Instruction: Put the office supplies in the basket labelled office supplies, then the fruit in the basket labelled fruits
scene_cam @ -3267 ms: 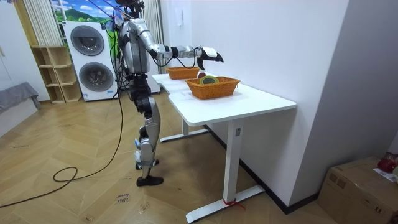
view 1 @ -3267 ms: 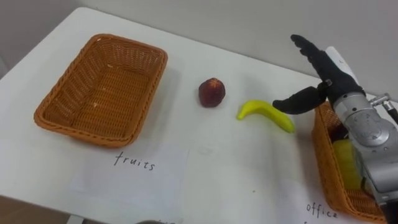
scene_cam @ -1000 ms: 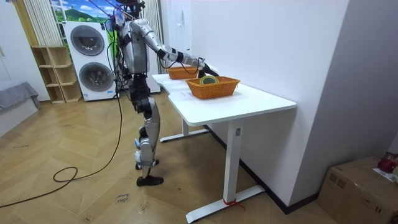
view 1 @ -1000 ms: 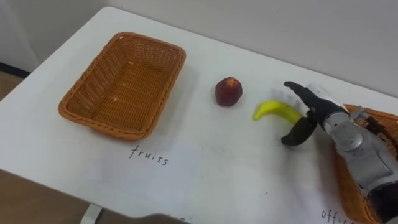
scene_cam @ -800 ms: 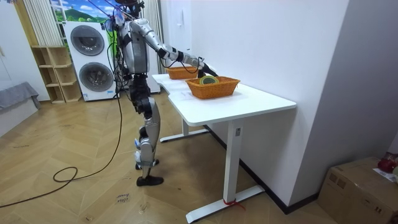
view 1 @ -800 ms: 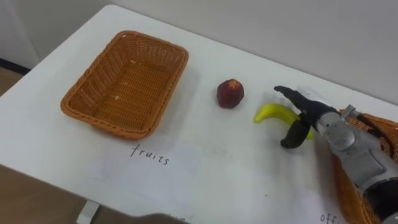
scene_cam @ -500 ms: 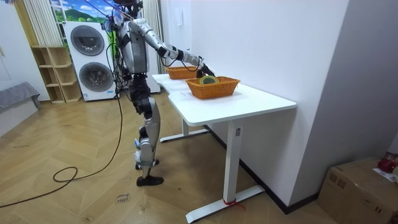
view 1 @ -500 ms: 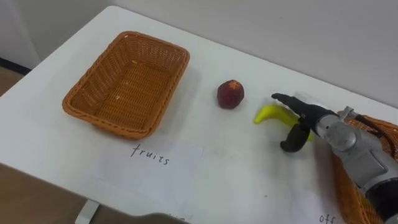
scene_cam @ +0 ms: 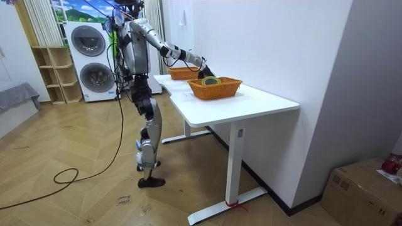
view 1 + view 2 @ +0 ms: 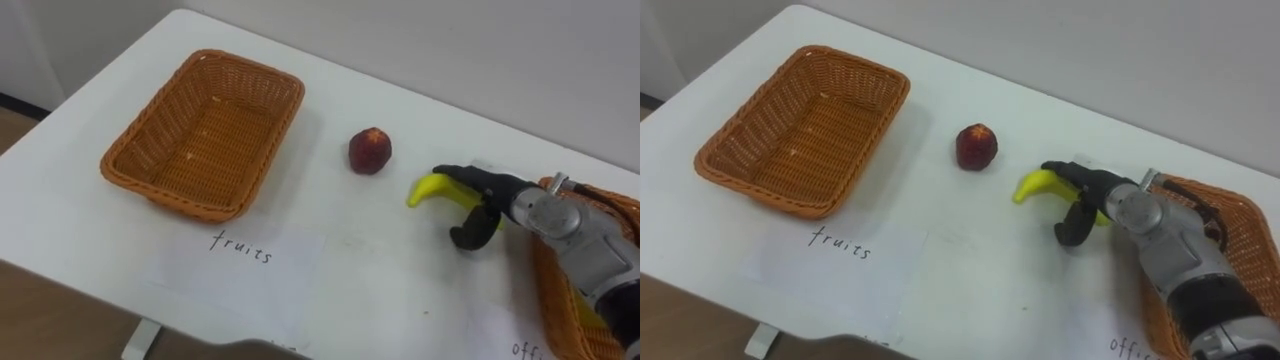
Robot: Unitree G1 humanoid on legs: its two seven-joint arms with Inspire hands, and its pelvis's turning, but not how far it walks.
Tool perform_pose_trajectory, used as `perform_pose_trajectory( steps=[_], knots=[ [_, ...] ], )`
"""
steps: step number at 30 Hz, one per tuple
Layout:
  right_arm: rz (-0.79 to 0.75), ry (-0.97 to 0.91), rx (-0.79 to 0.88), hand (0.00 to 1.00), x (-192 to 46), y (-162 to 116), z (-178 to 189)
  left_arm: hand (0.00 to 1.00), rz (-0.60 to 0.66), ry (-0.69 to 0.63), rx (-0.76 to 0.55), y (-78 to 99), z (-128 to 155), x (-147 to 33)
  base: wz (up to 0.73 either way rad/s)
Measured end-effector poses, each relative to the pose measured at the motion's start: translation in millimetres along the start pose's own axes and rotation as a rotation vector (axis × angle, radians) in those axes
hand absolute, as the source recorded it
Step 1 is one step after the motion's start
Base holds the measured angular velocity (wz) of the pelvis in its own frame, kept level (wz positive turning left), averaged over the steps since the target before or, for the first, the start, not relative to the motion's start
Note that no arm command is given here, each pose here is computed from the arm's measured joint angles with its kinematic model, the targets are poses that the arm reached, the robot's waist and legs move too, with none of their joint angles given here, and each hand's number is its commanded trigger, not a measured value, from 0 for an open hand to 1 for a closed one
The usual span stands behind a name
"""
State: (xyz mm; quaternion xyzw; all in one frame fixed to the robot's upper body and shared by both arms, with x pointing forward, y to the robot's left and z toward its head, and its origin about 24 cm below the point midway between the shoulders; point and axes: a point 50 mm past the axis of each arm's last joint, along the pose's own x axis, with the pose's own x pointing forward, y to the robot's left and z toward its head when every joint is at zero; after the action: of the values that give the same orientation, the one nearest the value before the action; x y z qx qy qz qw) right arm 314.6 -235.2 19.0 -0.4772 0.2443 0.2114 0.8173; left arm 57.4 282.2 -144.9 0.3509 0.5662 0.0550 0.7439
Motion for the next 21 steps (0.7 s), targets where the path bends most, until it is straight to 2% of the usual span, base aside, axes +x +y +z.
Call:
perform_pose_trajectory(
  steps=[12,13,14,15,16,17,21],
  knots=[
    [0.012,0.002,-0.003,0.0,-0.2,0.4,-0.6,0.0,0.003,-0.008,0.005,1.5,2.4,0.7,0.0],
    [0.014,0.003,-0.003,0.06,-0.2,0.6,-0.7,0.0,0.003,-0.008,0.005,1.6,2.6,0.8,0.0],
    [0.014,0.004,-0.003,0.51,-0.2,0.7,-0.7,0.0,0.003,-0.008,0.005,1.5,2.6,0.8,0.0],
    [0.014,0.004,-0.003,0.62,-0.2,0.7,-0.7,0.0,0.003,-0.008,0.005,1.5,2.5,0.7,0.0],
    [0.014,0.004,-0.003,0.89,-0.2,0.7,-0.8,0.0,0.003,-0.007,0.005,1.5,2.4,0.7,0.0],
    [0.014,0.004,-0.003,1.0,-0.2,0.7,-0.7,0.0,0.003,-0.007,0.005,1.4,2.3,0.7,0.0],
    [-0.028,0.003,-0.002,1.0,-0.3,-2.6,-0.3,0.0,0.003,-0.007,0.005,1.5,2.4,0.7,0.0]
  ],
)
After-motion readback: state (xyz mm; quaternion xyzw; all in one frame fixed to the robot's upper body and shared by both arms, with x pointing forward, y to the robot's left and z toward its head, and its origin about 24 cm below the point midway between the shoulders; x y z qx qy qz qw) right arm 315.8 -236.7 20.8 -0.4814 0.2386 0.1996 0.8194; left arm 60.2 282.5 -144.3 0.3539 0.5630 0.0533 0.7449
